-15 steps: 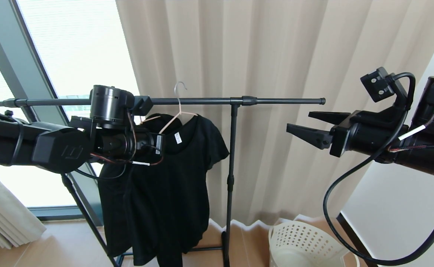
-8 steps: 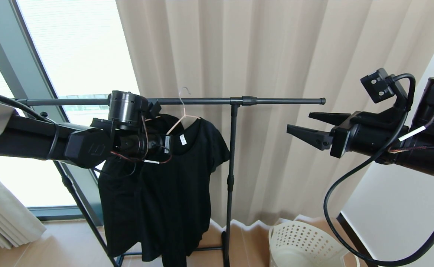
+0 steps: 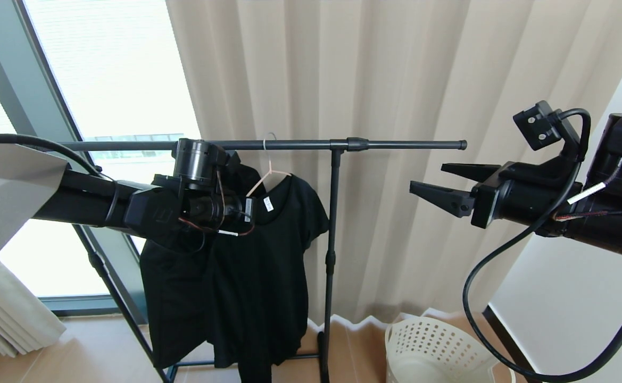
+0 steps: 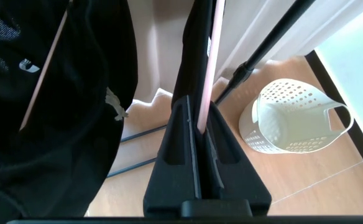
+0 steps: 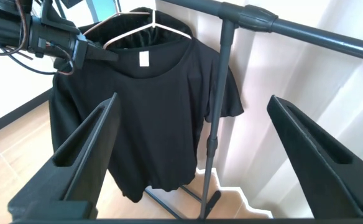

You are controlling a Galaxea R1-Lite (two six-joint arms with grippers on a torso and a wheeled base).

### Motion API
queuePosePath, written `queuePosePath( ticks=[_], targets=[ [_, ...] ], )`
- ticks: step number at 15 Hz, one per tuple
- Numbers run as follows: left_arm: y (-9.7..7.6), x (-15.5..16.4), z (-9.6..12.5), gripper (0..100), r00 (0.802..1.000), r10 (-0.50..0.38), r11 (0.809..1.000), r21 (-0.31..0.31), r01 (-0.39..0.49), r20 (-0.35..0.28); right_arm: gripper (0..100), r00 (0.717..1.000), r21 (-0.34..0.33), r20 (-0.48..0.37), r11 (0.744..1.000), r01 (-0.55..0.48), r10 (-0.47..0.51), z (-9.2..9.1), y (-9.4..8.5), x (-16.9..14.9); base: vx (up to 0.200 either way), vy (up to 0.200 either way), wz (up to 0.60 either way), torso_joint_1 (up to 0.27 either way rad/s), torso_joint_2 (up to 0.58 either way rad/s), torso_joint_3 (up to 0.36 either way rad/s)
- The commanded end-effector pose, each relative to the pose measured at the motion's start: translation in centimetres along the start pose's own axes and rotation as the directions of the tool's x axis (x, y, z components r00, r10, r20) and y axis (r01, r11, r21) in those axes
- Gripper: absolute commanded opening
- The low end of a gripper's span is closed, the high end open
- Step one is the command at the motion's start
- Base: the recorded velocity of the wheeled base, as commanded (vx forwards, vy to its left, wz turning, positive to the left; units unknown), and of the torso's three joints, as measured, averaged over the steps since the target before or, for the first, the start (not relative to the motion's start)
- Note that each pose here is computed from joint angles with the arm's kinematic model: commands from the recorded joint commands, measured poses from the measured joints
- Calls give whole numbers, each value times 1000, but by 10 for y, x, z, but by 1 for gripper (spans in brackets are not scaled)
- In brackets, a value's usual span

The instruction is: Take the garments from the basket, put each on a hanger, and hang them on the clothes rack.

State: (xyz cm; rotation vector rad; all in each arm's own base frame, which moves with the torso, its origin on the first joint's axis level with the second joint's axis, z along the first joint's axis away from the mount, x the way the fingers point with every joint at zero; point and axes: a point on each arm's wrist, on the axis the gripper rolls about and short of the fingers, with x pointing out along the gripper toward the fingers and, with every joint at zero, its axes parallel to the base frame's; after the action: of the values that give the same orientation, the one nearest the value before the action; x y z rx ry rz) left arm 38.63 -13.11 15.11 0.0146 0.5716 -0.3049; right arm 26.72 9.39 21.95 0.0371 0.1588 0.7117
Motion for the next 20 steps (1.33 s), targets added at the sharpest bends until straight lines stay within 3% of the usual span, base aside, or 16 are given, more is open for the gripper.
queuePosePath(
  ticks=[1, 15, 16, 20],
  targets=[
    [0, 6, -3, 0, 1000, 1, 1000, -1, -1, -13, 100, 1000, 1, -2, 1000, -1, 1, -1, 0, 1, 0, 0, 0, 0, 0, 0],
    [2, 11, -7, 0, 1000, 6, 1000, -3, -6, -25, 100, 1000, 1, -4, 1000, -1, 1, -1, -1, 2, 0, 0, 0, 0, 0, 0],
    [2, 11, -7, 100, 1000, 4, 1000, -3, -4, -25, 100, 1000, 2, -5, 1000, -1, 1, -1, -1, 2, 0, 0, 0, 0, 0, 0],
    [2, 7, -5, 100, 1000, 6, 1000, -14, -6, -22, 100, 1000, 2, -5, 1000, -1, 1, -1, -1, 2, 0, 0, 0, 0, 0, 0]
  ],
)
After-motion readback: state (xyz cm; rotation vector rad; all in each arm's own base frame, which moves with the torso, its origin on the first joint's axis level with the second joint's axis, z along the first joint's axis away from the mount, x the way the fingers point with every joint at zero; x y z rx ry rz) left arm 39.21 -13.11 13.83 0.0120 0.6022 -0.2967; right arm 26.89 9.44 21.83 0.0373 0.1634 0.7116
